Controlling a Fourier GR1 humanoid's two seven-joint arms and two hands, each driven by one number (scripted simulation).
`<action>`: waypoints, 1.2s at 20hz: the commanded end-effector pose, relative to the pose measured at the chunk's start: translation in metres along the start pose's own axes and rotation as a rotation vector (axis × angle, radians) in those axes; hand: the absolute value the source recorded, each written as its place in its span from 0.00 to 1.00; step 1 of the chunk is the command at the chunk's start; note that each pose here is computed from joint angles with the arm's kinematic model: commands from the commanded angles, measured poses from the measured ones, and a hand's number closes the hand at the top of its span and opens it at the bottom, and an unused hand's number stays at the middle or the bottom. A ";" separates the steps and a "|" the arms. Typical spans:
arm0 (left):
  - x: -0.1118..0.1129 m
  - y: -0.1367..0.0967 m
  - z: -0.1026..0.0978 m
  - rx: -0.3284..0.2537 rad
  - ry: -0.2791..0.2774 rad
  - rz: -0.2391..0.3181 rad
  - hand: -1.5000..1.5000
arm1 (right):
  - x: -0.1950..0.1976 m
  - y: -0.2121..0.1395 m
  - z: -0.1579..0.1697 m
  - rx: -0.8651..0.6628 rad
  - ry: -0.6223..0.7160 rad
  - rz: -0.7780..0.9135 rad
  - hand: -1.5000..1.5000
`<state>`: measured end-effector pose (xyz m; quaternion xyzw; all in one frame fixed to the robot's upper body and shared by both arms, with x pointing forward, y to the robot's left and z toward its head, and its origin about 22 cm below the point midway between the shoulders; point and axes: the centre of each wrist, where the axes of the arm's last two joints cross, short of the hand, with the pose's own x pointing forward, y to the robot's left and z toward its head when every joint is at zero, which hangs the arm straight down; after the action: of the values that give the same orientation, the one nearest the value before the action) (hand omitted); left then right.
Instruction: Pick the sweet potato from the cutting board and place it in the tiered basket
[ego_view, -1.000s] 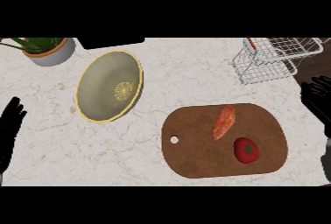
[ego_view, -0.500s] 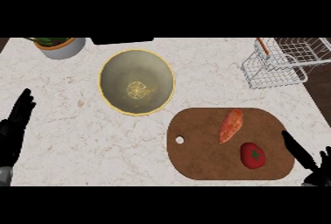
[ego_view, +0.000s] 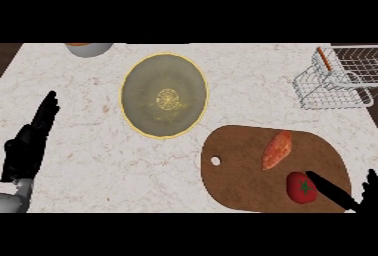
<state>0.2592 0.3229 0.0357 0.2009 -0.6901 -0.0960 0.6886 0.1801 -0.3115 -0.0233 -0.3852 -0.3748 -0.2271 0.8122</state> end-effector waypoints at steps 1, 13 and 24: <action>0.011 -0.015 -0.007 -0.008 -0.016 -0.008 0.50 | 0.029 -0.010 0.002 -0.007 0.092 0.059 0.00; 0.025 -0.032 -0.020 -0.042 -0.019 0.001 0.50 | 0.109 -0.004 0.015 0.086 0.351 0.198 0.00; 0.021 -0.033 -0.021 -0.037 -0.018 -0.006 0.50 | 0.101 0.020 0.017 0.129 0.392 0.261 0.00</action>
<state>0.2804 0.2919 0.0360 0.1898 -0.6895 -0.1127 0.6898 0.2387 -0.3031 0.0512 -0.3442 -0.2575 -0.1374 0.8924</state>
